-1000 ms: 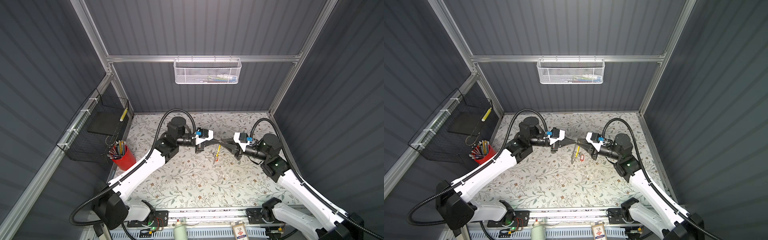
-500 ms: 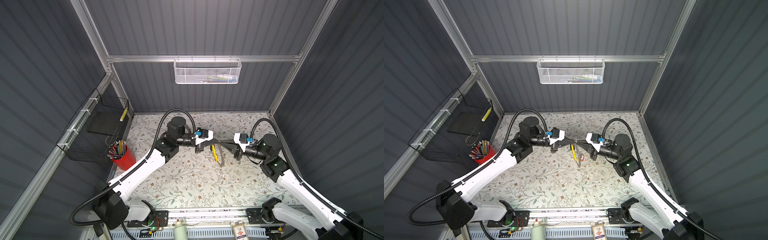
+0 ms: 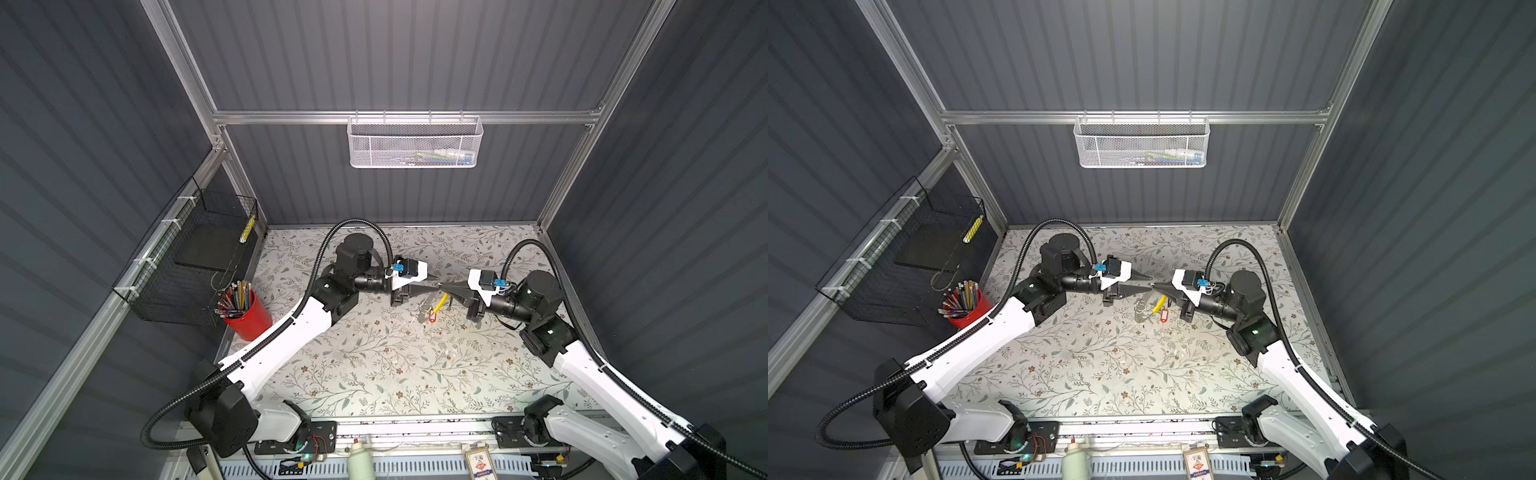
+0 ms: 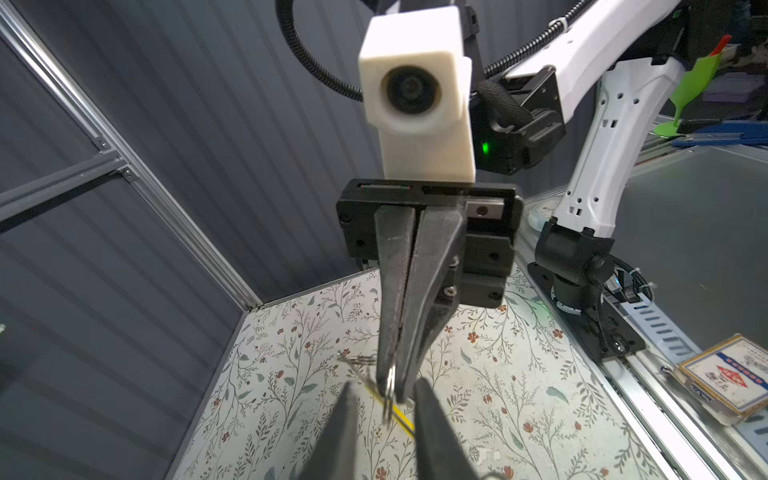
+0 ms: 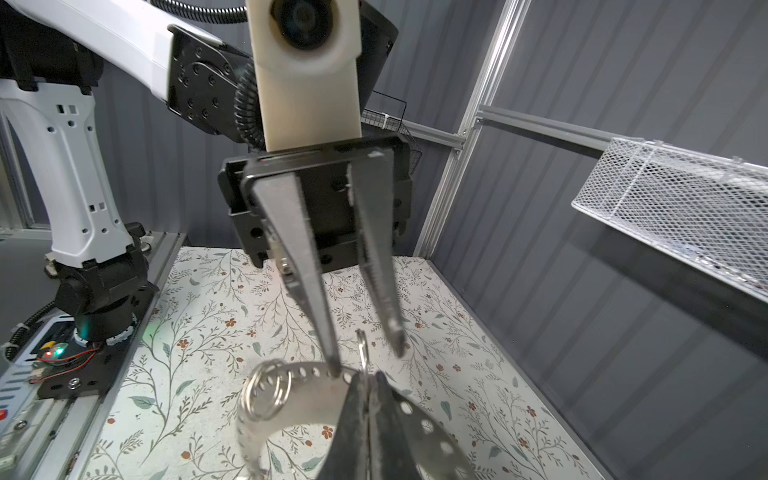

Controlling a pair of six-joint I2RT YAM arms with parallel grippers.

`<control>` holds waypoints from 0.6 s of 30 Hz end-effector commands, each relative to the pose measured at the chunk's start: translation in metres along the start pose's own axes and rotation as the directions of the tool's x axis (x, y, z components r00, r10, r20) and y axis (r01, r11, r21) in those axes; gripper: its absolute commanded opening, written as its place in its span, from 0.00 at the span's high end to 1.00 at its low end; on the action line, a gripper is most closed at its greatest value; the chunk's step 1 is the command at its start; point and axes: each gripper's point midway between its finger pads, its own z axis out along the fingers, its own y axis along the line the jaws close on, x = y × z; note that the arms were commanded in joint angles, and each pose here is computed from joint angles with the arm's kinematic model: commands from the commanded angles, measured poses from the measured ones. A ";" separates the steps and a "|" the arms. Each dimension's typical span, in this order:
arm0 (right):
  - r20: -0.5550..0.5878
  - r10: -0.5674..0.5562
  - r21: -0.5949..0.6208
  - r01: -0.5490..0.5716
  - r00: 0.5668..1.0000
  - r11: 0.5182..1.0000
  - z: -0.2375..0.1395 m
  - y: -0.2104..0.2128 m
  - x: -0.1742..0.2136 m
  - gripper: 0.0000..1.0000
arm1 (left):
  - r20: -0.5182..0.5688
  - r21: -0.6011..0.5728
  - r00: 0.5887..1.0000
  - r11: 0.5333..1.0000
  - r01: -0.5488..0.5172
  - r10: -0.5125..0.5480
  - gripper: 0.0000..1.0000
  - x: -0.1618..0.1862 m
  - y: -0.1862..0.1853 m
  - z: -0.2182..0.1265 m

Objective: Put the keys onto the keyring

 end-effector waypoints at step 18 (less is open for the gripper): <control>-0.120 -0.320 0.139 0.335 0.940 0.932 -0.003 -0.008 0.014 1.00 | -0.189 -0.106 0.982 0.994 -0.003 -0.017 0.61 0.019 0.005 -0.013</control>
